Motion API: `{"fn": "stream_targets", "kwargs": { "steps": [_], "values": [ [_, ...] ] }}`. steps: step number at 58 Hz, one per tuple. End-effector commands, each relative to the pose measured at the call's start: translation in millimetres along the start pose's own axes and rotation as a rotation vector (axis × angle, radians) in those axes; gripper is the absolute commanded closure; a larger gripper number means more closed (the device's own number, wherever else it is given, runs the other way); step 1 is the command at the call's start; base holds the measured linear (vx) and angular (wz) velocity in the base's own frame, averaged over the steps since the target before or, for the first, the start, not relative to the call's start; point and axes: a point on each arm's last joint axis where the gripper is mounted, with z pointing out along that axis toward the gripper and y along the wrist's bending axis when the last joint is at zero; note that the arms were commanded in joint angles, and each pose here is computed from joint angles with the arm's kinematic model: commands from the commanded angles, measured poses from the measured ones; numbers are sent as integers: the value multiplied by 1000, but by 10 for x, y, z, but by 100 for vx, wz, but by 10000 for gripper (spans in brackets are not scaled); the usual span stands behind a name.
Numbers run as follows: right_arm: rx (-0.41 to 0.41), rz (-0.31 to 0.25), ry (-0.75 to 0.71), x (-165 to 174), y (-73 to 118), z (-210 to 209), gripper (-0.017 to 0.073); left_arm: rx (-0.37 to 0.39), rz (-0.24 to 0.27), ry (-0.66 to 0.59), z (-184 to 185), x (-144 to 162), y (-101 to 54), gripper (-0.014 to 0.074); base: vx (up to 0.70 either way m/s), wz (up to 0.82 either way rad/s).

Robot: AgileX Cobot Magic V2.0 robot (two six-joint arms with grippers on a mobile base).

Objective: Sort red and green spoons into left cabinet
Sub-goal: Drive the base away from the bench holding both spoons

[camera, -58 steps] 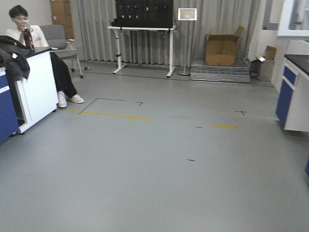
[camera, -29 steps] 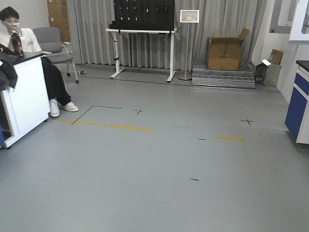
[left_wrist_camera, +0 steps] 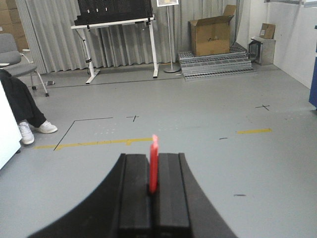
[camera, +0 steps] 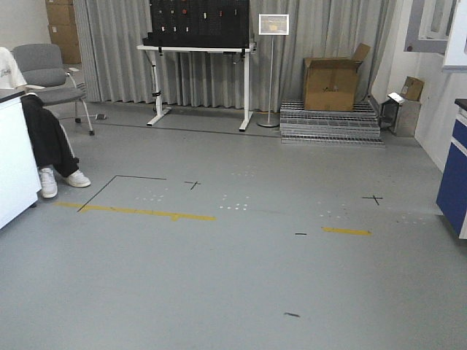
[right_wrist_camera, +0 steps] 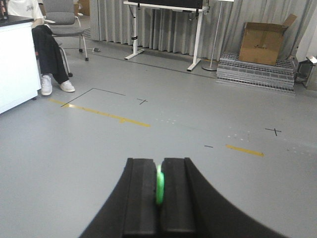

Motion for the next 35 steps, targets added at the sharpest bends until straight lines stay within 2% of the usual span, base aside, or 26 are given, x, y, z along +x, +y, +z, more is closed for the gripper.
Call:
{"fn": "stream_targets", "kwargs": {
  "steps": [1, 35],
  "values": [
    [21, -9, -108, -167, -24, -29, 564, -22, -10, -99, -18, -149, 19, 597, 61, -5],
    [20, -9, -106, -165, -24, -25, 564, -22, -10, -99, -18, -149, 19, 597, 62, -8]
  ]
}}
